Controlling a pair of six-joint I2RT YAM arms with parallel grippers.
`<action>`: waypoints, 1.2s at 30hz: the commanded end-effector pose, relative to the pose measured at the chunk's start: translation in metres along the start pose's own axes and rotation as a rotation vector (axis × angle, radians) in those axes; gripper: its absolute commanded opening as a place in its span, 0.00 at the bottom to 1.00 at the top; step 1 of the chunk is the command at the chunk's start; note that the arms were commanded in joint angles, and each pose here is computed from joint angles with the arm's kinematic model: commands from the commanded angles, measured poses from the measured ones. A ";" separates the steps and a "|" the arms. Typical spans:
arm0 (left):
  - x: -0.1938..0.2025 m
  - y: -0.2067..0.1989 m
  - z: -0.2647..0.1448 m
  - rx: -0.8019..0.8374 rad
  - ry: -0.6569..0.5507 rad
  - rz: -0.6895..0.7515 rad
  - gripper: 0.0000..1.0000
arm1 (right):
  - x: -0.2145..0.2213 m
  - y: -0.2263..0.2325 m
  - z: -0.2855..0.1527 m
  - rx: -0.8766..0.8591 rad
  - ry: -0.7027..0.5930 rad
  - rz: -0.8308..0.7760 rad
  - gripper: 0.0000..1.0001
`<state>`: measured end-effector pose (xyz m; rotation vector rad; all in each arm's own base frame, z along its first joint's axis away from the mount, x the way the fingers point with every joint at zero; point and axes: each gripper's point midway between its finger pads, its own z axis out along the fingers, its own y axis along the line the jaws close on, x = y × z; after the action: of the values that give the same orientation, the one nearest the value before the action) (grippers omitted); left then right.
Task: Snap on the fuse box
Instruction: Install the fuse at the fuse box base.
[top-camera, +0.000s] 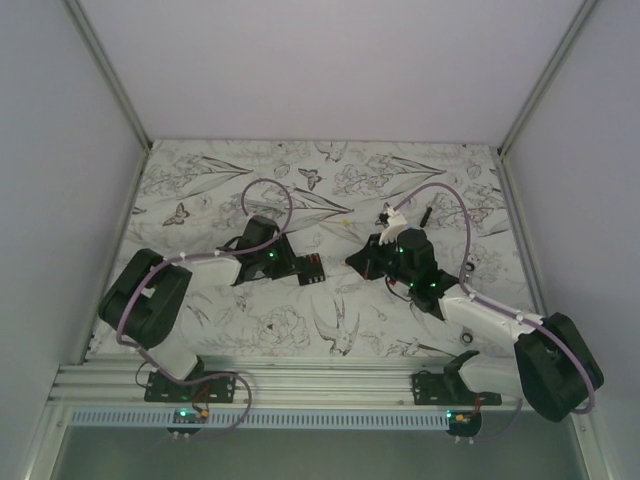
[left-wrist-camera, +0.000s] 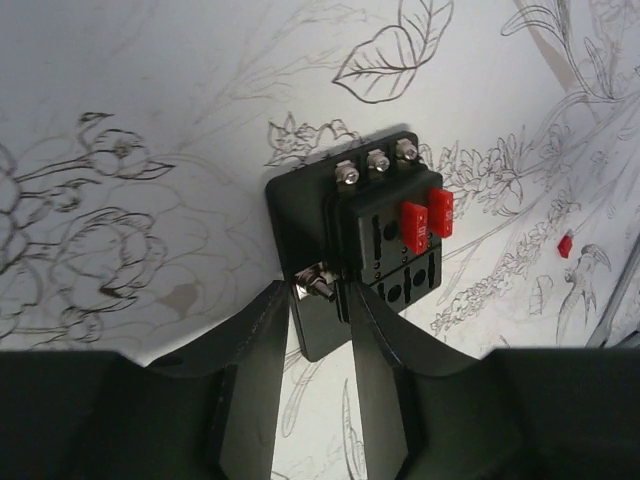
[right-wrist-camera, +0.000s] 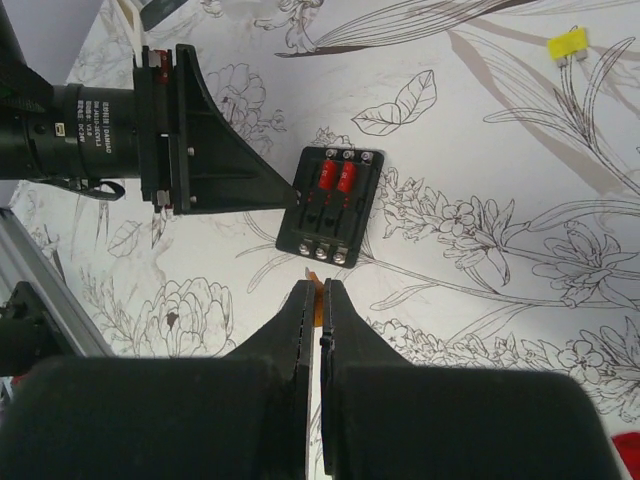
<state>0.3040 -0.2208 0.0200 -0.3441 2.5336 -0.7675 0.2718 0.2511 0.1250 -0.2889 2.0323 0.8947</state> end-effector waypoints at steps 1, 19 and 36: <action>0.028 -0.001 0.009 -0.017 0.096 -0.015 0.35 | -0.023 -0.001 0.000 0.036 -0.026 -0.042 0.00; 0.016 -0.023 -0.023 0.088 0.052 -0.010 0.57 | -0.004 0.002 0.042 0.161 0.323 -0.409 0.00; -0.009 0.046 -0.099 -0.071 -0.046 -0.107 0.97 | 0.017 0.016 0.100 0.231 0.539 -0.673 0.00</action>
<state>0.2777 -0.1540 0.0763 -0.5203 2.4617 -0.7935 0.3129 0.3313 0.0796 -1.0418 2.2695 0.2412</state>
